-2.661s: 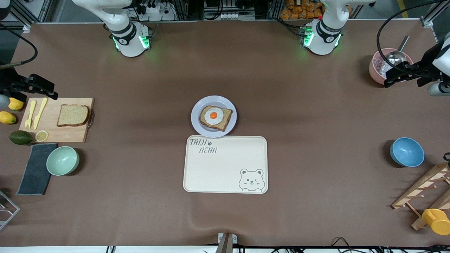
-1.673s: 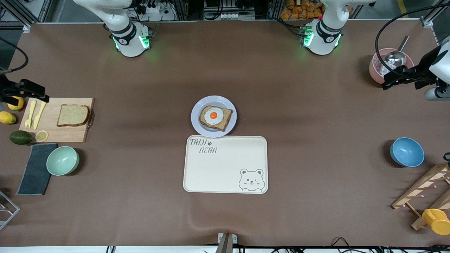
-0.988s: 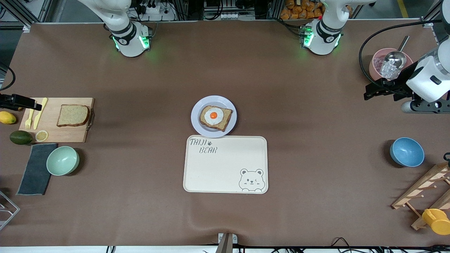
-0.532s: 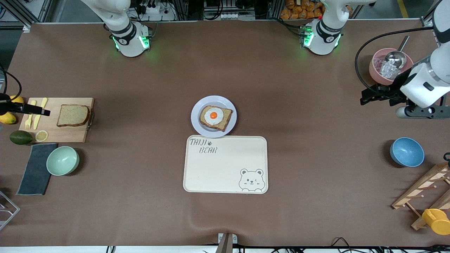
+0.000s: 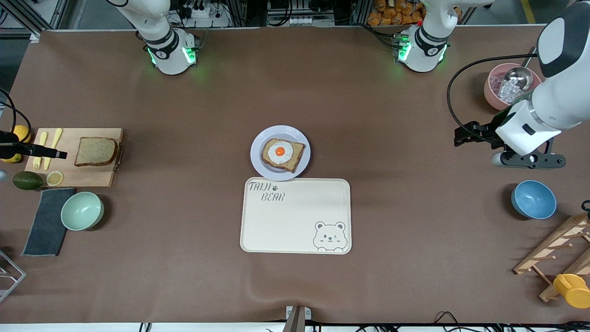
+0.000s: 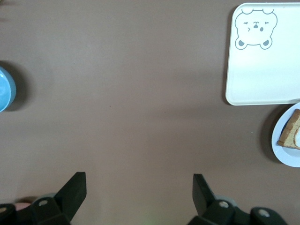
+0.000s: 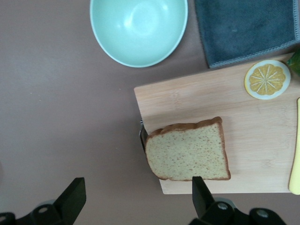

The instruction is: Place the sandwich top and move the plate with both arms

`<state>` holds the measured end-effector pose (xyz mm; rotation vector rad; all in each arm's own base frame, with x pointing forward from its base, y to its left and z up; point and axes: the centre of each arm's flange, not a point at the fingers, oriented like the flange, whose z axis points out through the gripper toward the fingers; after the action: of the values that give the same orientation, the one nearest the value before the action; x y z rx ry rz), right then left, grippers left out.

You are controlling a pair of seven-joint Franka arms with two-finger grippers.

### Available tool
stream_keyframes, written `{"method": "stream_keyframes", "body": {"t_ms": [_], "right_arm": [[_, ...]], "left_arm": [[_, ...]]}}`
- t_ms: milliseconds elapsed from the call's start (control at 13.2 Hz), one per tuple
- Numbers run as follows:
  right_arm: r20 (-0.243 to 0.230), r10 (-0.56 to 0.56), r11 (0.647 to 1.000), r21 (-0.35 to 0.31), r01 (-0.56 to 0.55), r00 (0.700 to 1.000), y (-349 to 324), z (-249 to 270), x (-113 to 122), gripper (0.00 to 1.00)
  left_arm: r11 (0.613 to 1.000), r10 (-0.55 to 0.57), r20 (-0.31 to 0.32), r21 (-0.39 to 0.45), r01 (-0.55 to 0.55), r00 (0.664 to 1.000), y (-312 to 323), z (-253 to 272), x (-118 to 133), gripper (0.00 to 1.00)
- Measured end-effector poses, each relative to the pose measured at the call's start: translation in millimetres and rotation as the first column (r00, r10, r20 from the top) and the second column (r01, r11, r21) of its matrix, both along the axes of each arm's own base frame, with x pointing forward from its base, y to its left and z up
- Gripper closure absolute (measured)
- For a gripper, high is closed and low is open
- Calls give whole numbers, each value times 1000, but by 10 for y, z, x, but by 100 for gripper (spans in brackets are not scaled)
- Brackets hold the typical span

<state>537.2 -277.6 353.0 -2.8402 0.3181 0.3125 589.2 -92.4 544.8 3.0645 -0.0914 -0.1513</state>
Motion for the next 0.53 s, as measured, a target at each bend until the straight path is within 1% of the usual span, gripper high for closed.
{"method": "stream_keyframes", "body": {"t_ms": [76,152,304,456,532], "right_arm": [[-5,-6,1000,8,6,1000,-80,-89,-46,0],[4,-3,1000,24,3,1000,-176,-224,-109,0],[42,5,999,50,-7,999,-346,-555,-256,0],[63,18,999,50,-21,998,-450,-820,-388,1],[74,37,998,51,-41,997,-477,-898,-424,4]], "left_arm": [[1000,-9,9,-4,9,1000,-88,-49,30,0],[1000,-9,12,-7,9,1000,-205,-112,54,0],[1000,-4,2,-10,4,1000,-444,-276,88,0],[1000,-14,-6,-11,13,1000,-593,-415,119,0],[1000,-16,-7,-12,16,1000,-642,-463,132,0]]}}
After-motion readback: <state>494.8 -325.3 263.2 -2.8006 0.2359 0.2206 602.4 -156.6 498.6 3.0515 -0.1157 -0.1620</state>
